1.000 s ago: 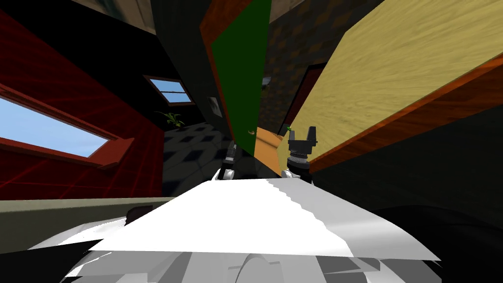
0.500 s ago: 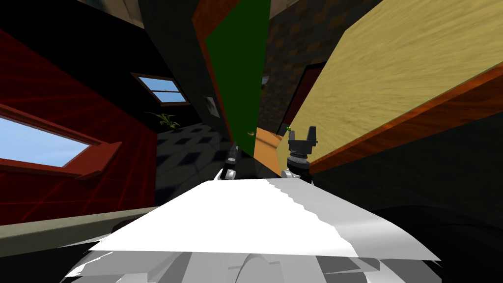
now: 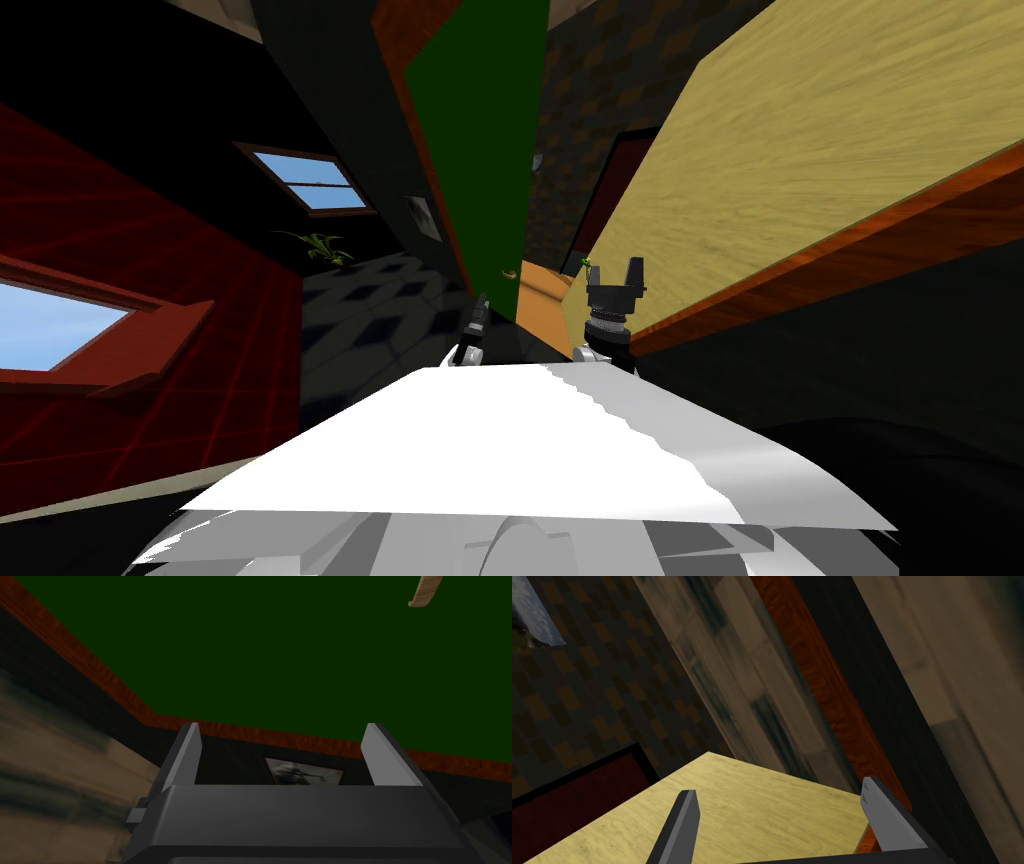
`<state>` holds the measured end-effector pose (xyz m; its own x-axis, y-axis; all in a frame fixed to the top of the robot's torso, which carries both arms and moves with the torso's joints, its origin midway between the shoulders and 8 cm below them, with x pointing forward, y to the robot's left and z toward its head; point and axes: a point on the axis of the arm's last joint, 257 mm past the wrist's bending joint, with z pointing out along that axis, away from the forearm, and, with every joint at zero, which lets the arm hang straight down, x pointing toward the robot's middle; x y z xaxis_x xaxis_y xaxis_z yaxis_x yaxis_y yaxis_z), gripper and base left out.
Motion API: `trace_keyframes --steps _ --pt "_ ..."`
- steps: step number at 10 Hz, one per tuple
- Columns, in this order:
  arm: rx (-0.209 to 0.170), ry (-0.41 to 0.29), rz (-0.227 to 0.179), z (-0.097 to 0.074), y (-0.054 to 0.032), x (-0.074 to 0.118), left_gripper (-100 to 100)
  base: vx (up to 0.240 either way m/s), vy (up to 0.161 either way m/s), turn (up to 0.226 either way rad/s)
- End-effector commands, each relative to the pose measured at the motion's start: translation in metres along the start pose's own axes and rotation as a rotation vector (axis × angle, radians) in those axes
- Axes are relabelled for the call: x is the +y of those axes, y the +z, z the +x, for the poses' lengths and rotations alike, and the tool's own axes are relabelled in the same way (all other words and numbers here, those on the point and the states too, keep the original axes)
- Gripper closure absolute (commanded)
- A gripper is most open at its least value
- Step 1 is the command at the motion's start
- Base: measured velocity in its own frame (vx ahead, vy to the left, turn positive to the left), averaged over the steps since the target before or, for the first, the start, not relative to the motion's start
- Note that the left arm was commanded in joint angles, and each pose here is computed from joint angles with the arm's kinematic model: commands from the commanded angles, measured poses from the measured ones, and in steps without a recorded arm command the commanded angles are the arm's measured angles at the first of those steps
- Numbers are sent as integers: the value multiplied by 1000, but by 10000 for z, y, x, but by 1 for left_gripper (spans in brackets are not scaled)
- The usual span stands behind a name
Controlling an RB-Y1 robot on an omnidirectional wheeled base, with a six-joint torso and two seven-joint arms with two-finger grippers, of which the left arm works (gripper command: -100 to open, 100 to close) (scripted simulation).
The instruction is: Push the door open
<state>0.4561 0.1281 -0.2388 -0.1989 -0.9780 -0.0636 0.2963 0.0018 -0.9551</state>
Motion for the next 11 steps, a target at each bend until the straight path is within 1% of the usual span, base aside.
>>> trace_keyframes --steps 1,11 --pt "10 -7 -15 46 1 89 -100 65 58 -72" --pt "67 -41 -108 373 -86 599 -100 85 55 -79"
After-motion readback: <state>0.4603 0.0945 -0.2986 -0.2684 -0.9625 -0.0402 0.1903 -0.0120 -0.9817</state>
